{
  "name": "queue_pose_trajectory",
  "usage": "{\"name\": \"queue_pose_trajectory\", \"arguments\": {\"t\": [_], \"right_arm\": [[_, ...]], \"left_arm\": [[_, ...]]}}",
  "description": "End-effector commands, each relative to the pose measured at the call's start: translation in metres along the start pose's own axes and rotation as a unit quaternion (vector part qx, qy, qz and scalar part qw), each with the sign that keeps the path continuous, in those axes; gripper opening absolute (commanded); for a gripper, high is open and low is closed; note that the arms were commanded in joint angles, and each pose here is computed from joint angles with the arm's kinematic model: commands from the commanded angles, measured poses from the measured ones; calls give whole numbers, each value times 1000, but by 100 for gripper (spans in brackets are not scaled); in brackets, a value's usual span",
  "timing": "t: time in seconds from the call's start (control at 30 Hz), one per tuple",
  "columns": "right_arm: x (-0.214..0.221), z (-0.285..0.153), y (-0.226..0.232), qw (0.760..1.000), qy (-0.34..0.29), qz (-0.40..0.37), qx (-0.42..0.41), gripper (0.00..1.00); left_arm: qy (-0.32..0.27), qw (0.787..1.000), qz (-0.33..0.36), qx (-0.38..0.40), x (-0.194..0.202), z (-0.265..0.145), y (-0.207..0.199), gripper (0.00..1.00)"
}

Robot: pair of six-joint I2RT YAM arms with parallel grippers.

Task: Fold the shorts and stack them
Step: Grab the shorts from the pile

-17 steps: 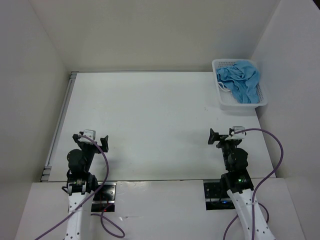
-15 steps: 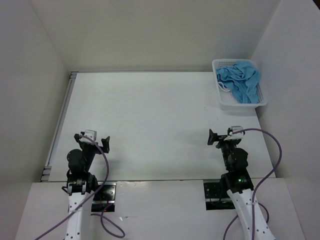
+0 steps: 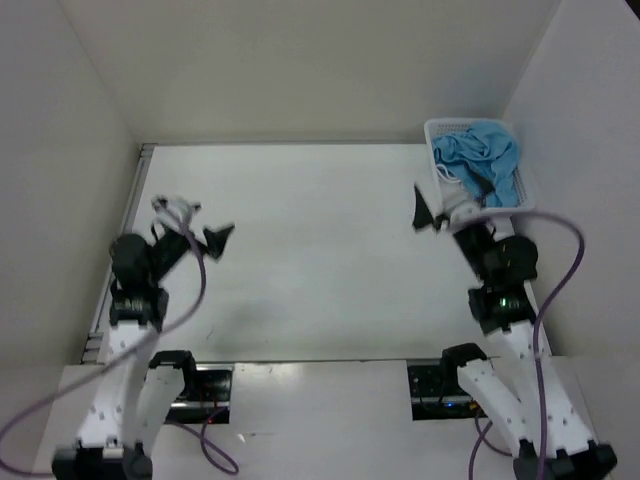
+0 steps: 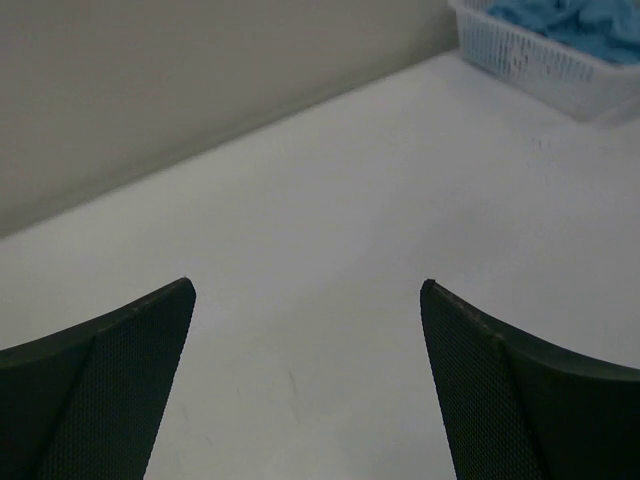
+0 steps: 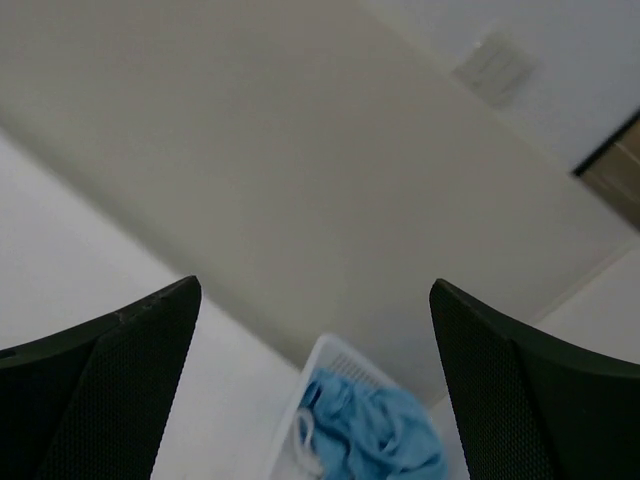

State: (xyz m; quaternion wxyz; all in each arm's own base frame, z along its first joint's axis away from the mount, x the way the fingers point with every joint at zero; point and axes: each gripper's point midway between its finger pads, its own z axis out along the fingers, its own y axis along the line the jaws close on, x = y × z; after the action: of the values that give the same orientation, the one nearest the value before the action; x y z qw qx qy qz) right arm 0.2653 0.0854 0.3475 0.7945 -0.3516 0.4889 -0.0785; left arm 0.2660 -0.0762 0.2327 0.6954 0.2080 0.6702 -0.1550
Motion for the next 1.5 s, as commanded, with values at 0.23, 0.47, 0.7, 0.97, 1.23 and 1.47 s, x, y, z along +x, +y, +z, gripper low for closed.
{"name": "queue_pose_trajectory", "arguments": {"t": [0.23, 0.47, 0.7, 0.97, 1.23, 1.47], "right_arm": [[190, 136, -108, 891, 317, 270, 179, 100], [327, 172, -129, 780, 395, 368, 316, 90], [447, 139, -106, 697, 492, 368, 368, 92], [496, 125, -70, 661, 540, 371, 365, 87], [491, 127, -81, 662, 529, 388, 363, 0], [404, 171, -160, 728, 442, 370, 372, 0]], "left_arm": [[201, 975, -91, -6, 5, 152, 64, 100], [276, 956, -100, 19, 70, 207, 41, 100], [307, 946, -100, 11, 105, 222, 40, 100], [323, 943, -84, 19, 111, 233, 16, 100], [314, 946, -75, 16, 98, 237, 13, 100], [283, 957, -67, 13, 67, 232, 14, 100]]}}
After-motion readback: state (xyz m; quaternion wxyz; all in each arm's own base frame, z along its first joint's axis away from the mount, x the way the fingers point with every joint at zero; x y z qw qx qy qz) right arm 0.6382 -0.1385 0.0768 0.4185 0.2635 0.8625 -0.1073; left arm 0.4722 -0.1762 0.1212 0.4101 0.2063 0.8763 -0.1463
